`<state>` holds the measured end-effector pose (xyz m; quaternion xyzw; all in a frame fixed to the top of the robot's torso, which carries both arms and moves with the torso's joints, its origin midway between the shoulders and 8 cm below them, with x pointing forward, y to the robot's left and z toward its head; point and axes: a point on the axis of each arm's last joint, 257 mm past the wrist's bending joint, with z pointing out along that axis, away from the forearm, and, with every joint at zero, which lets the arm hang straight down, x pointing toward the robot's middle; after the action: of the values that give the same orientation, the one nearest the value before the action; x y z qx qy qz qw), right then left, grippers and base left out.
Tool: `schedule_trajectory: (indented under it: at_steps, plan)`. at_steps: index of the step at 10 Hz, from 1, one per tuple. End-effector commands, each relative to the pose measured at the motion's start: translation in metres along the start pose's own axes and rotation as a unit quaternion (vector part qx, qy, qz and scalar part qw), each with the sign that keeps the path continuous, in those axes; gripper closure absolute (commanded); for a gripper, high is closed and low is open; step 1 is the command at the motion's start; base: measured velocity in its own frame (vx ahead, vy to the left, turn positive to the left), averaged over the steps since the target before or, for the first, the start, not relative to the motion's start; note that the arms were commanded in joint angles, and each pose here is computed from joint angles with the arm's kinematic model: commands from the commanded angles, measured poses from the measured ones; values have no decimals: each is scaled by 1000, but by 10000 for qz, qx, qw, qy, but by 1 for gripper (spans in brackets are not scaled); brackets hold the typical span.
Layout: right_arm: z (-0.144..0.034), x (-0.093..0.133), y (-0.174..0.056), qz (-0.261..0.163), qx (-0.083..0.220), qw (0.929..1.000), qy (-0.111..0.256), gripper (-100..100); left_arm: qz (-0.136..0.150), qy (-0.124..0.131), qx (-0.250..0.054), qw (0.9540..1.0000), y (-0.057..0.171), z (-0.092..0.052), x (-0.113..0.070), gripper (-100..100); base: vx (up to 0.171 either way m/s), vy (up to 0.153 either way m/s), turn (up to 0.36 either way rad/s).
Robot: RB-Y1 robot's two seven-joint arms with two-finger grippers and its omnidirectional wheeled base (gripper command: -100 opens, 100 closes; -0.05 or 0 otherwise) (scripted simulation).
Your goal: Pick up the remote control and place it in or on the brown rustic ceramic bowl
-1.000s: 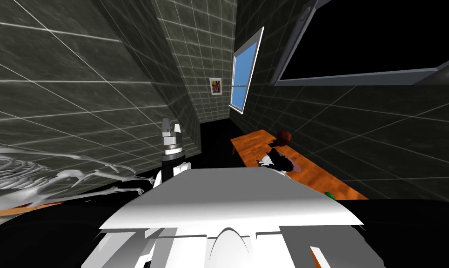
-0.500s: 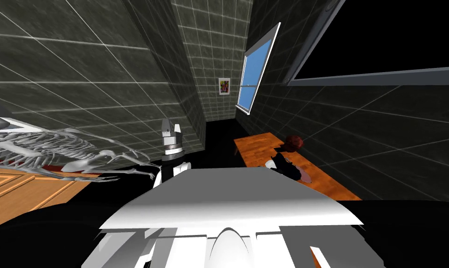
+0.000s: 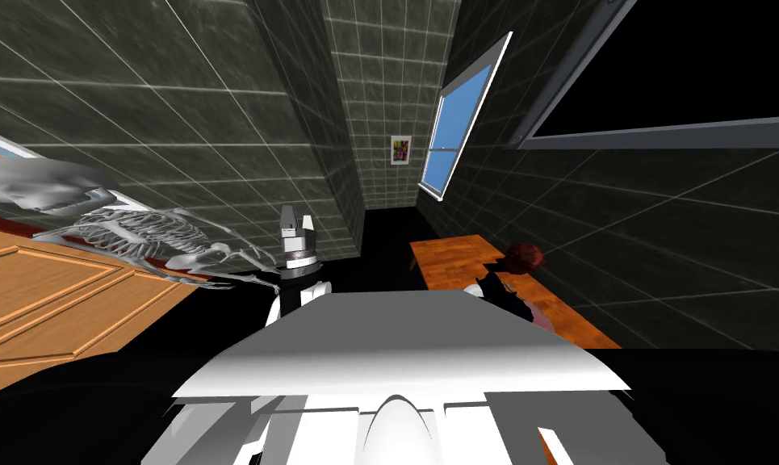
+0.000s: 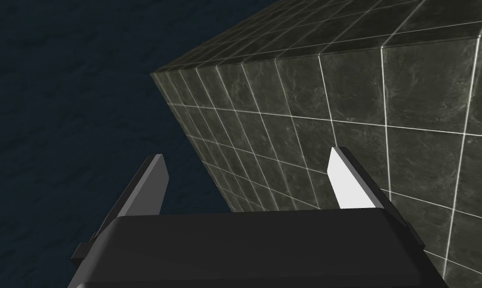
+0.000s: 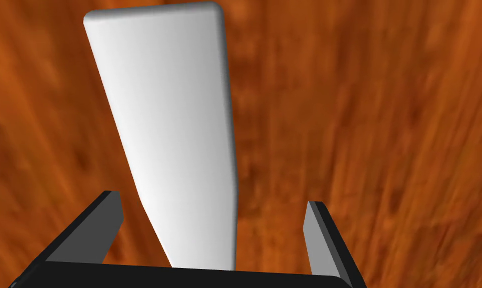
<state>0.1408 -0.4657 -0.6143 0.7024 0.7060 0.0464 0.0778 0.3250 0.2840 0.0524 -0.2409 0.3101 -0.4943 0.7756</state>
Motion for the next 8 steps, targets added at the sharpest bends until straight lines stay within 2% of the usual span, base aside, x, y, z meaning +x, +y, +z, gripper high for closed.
schedule_trajectory:
  at_steps: [1,4,7,8]
  plan:
    - [0,-1,-25,25,306,9995,59,-100,0,0,0,10000,0,0,0,0,-28,-61,327]
    - [2,1,-56,71,694,9974,153,-100,1,0,-1,10000,0,0,0,0,-7,-56,218]
    - [3,5,-68,88,848,9961,210,-100,1,0,-1,10000,0,0,0,0,4,-20,79]
    - [2,2,-65,99,804,9965,192,-100,1,0,-1,10000,0,0,0,0,3,-11,25]
